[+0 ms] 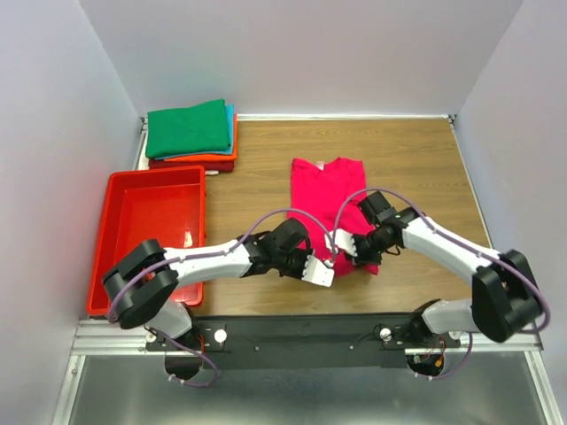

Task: Fold and stack the t-shirts
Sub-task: Fold the tshirt

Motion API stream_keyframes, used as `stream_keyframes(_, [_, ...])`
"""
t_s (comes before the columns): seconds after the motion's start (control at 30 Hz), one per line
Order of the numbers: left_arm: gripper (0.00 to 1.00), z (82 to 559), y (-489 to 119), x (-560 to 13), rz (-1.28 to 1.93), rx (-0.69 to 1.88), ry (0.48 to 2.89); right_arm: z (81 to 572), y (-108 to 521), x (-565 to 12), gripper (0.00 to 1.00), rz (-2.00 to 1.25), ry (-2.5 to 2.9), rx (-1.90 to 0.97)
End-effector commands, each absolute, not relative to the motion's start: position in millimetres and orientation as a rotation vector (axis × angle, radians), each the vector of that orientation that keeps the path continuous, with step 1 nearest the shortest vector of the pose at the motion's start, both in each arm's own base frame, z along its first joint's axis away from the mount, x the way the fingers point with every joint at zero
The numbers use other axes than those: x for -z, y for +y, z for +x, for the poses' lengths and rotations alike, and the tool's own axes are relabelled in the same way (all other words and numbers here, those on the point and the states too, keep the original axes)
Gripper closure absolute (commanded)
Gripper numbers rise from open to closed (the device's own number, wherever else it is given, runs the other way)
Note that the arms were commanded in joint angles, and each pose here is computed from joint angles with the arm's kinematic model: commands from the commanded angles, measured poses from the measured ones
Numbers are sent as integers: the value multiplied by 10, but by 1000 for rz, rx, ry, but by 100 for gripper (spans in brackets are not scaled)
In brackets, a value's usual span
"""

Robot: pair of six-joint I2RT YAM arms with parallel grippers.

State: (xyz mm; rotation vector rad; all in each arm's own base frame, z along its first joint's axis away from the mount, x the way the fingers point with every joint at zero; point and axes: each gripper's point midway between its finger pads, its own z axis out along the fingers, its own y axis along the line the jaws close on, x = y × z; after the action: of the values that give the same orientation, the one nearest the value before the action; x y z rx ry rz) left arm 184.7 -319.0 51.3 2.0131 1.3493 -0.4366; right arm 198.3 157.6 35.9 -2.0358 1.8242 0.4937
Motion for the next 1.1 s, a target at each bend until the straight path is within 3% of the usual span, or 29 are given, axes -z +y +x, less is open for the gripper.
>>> stream_keyframes(0.0, [100, 1495, -3131, -668, 2031, 586, 1348, 1661, 1492, -659, 99, -2039, 1879, -592])
stream_keyframes(0.27, [100, 2267, -3167, -1247, 1875, 346, 1258, 2312, 1479, -1035, 100, -1810, 2009, -340])
stream_keyframes(0.57, [100, 3438, -3193, -1662, 1753, 221, 1248, 3555, 1313, -1382, 99, -1521, 2064, -176])
stream_keyframes(1.07, [100, 4913, -3114, -1481, 1551, 139, 1424, 5003, 1364, -1315, 99, -1250, 2094, -68])
